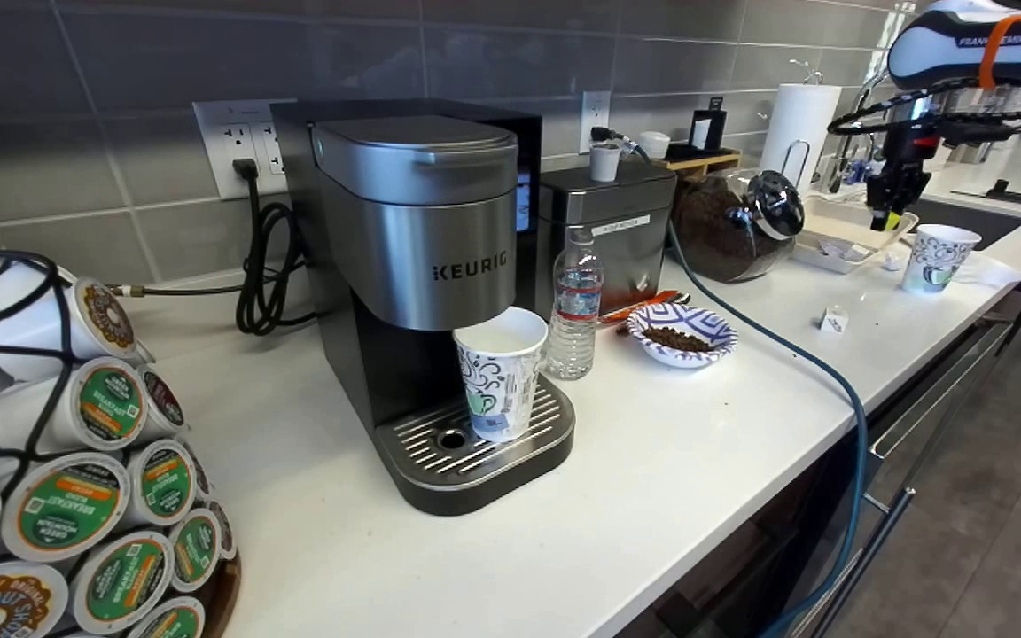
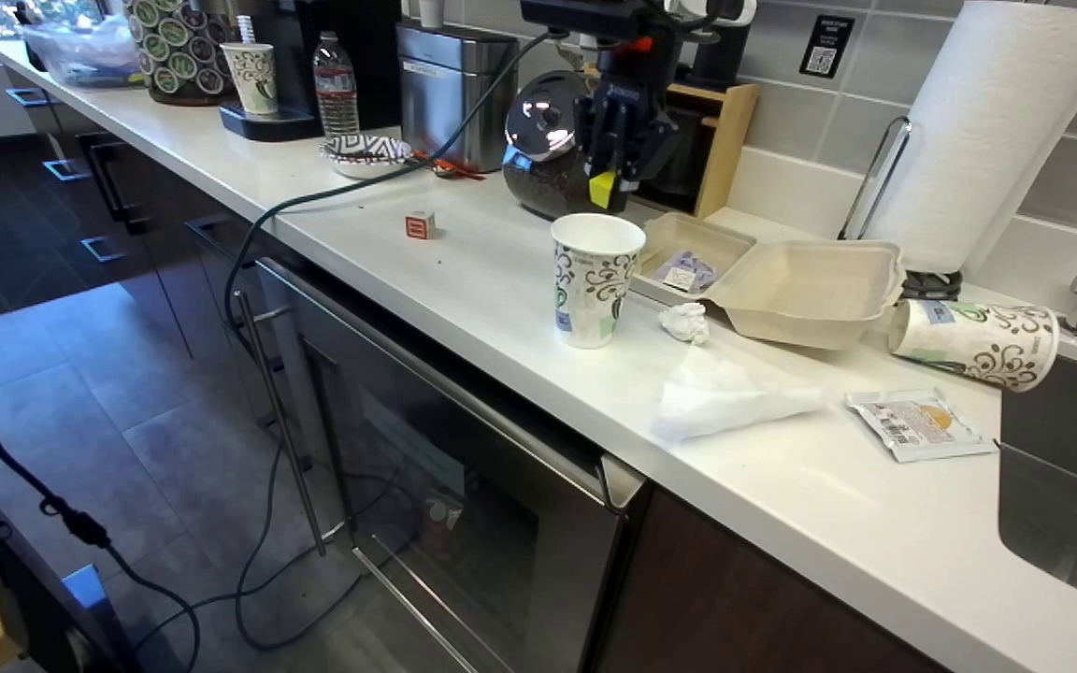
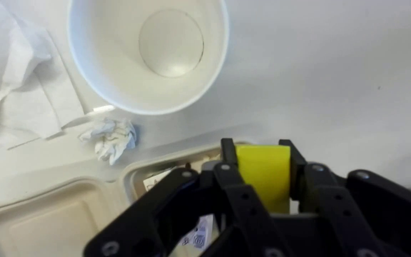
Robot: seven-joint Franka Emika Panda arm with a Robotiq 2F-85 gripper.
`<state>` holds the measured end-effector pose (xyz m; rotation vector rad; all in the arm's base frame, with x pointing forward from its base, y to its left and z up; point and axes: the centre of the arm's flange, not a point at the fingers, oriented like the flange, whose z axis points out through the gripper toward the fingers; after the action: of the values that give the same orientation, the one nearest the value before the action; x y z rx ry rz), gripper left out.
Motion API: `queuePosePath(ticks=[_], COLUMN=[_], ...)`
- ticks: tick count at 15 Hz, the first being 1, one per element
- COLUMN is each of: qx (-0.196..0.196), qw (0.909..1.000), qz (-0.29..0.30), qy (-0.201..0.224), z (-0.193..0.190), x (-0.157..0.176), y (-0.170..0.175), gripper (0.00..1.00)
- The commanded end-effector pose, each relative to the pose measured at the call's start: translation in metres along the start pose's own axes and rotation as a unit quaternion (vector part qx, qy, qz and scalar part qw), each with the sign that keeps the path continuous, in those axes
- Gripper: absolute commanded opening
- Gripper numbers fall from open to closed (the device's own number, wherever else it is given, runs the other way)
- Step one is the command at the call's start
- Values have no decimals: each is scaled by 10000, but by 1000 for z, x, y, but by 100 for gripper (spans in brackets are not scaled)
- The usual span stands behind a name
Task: Remove one white square and yellow block from the food pack.
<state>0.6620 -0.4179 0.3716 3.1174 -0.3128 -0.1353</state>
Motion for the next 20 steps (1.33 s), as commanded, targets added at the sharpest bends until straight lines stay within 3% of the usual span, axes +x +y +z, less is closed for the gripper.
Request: queuePosePath(ticks=[1, 5, 9, 10, 13, 14, 18, 20], qx=[395, 911, 1428, 1167, 1287, 1293, 1164, 1137], qw=[9950, 9792, 9526, 9659, 9580, 9576, 9441, 9428], qz=[-747, -1584, -2397, -2042, -2293, -2308, -2771, -2843], qy=[-528, -884, -1214, -1082, -1142, -1142, -1357, -1318], z=[7, -1, -10, -26, -32, -31, -12, -3], x=[-79, -92, -104, -42, -45, -45, -51, -52], y=[-16, -38, -65, -38, -47, -47, -96, -119], gripper=[9, 9, 9, 34, 34, 9, 9, 9])
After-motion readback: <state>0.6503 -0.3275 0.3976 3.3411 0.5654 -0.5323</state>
